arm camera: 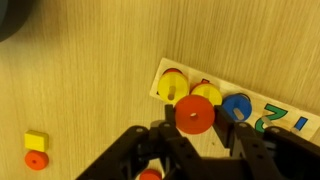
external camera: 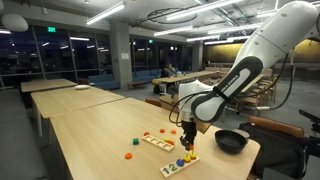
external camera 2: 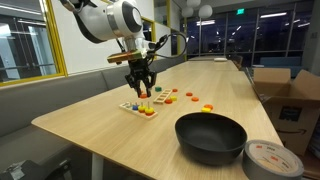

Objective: Put the orange circle on top of the orange circle.

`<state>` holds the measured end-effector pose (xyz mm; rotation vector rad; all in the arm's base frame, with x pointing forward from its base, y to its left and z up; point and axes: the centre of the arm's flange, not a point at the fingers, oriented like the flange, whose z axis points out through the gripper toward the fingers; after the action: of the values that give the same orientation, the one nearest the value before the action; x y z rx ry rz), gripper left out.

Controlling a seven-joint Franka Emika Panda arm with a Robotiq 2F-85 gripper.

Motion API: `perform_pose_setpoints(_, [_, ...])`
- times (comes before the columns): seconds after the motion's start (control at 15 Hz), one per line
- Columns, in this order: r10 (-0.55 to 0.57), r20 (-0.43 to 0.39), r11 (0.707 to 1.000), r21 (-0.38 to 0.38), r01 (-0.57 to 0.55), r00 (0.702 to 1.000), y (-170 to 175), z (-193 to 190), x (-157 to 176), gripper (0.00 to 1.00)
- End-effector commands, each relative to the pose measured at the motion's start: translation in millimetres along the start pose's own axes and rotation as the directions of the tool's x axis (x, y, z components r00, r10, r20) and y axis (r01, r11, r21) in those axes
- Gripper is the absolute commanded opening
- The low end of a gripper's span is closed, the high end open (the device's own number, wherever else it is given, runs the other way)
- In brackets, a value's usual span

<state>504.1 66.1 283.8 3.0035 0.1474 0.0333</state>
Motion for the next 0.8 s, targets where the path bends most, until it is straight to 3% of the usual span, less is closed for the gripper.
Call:
perform_pose_setpoints(0.0, [-0.004, -0.004, 1.000, 0.017, 0.004, 1.000, 7.8, 3.5, 15.6, 0.22])
perform_pose_setpoints(0.73, [-0.032, -0.005, 0.999, 0.037, 0.032, 0.999, 1.9, 3.2, 20.2, 0.22])
